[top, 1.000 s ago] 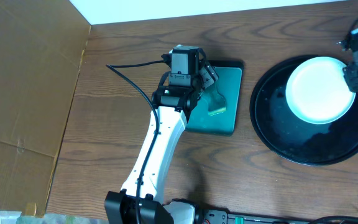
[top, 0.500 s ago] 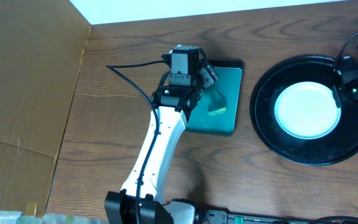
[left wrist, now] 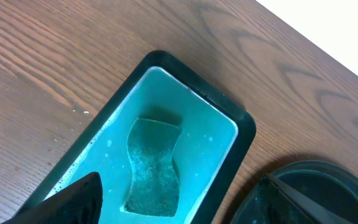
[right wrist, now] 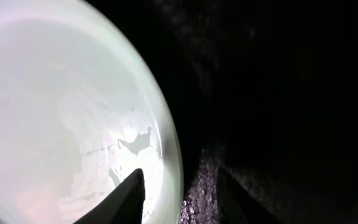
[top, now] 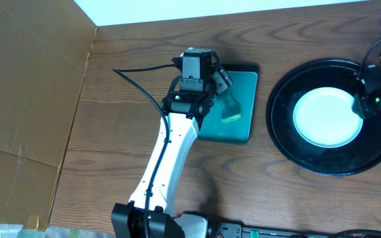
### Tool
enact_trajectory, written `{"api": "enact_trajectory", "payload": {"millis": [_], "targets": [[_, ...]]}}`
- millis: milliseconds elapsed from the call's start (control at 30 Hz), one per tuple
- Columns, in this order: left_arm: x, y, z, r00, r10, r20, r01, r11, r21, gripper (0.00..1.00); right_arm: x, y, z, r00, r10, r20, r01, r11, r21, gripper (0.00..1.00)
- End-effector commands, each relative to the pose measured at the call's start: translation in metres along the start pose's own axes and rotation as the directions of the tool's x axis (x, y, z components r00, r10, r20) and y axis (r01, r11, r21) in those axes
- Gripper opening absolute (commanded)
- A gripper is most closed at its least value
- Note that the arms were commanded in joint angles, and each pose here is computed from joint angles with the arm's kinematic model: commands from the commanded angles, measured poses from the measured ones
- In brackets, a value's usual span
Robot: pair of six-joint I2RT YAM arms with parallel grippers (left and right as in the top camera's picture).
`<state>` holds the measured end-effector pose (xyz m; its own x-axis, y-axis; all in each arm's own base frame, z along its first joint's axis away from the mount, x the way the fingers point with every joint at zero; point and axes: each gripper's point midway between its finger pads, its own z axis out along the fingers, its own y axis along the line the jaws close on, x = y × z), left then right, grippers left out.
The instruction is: Clean dirty plates on tray and stack at the side
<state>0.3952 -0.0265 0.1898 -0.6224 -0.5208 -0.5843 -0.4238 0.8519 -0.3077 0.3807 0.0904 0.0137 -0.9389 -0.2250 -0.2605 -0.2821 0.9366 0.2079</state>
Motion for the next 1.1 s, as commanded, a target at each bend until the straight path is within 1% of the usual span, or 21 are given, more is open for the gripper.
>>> {"api": "enact_trajectory", "payload": {"millis": [0, 100, 133, 200, 233, 367, 500, 633, 733, 833, 900, 967, 1000, 1067], "targets": [[-0.004, 0.001, -0.001, 1.0, -0.002, 0.011, 0.002, 1.0, -0.006, 0.8, 0.013, 0.005, 0.012, 1.0, 0.014, -0.02, -0.015, 1.0, -0.026, 0.37], [-0.004, 0.001, -0.001, 1.0, -0.002, 0.011, 0.002, 1.0, -0.006, 0.8, 0.015, 0.004, 0.015, 1.0, 0.016, -0.013, -0.016, 1.0, -0.025, 0.36], [-0.004, 0.001, -0.001, 1.0, -0.002, 0.011, 0.002, 1.0, -0.006, 0.8, 0.016, 0.004, 0.017, 1.0, 0.015, -0.008, -0.015, 1.0, -0.025, 0.31], [-0.004, 0.001, -0.001, 1.0, -0.002, 0.011, 0.002, 1.0, -0.006, 0.8, 0.017, 0.003, 0.018, 1.0, 0.014, -0.006, -0.014, 1.0, -0.023, 0.07], [-0.004, 0.001, -0.001, 1.0, -0.002, 0.011, 0.002, 1.0, -0.006, 0.8, 0.016, 0.002, 0.019, 1.0, 0.015, -0.004, -0.015, 1.0, -0.02, 0.01], [-0.004, 0.001, -0.001, 1.0, -0.002, 0.011, 0.002, 1.0, -0.006, 0.8, 0.01, -0.001, 0.017, 1.0, 0.024, 0.017, -0.024, 1.0, -0.002, 0.01], [-0.004, 0.001, -0.001, 1.0, -0.002, 0.011, 0.002, 1.0, -0.006, 0.8, -0.006, -0.006, 0.006, 0.998, 0.03, 0.05, -0.032, 0.999, 0.04, 0.01], [-0.004, 0.001, -0.001, 1.0, -0.002, 0.011, 0.002, 1.0, -0.006, 0.8, -0.028, -0.013, -0.027, 0.995, 0.016, 0.101, -0.027, 0.993, 0.116, 0.01], [-0.004, 0.001, -0.001, 1.0, -0.002, 0.011, 0.002, 1.0, -0.006, 0.8, -0.041, -0.02, -0.065, 0.989, -0.014, 0.148, -0.022, 0.971, 0.239, 0.01], [-0.004, 0.001, -0.001, 1.0, -0.002, 0.011, 0.002, 1.0, -0.006, 0.8, -0.052, -0.025, -0.109, 0.974, -0.078, 0.212, -0.013, 0.917, 0.399, 0.01], [-0.004, 0.001, -0.001, 1.0, -0.002, 0.011, 0.002, 1.0, -0.006, 0.8, -0.058, -0.018, -0.137, 0.956, -0.173, 0.236, 0.036, 0.87, 0.492, 0.01], [-0.004, 0.001, -0.001, 1.0, -0.002, 0.011, 0.002, 1.0, -0.006, 0.8, -0.063, -0.006, -0.169, 0.928, -0.272, 0.253, 0.074, 0.801, 0.594, 0.01], [-0.004, 0.001, -0.001, 1.0, -0.002, 0.011, 0.002, 1.0, -0.006, 0.8, -0.064, -0.002, -0.178, 0.92, -0.296, 0.255, 0.078, 0.778, 0.623, 0.01], [-0.004, 0.001, -0.001, 1.0, -0.002, 0.011, 0.002, 1.0, -0.006, 0.8, -0.066, 0.005, -0.202, 0.901, -0.348, 0.258, 0.062, 0.694, 0.718, 0.01]]}}
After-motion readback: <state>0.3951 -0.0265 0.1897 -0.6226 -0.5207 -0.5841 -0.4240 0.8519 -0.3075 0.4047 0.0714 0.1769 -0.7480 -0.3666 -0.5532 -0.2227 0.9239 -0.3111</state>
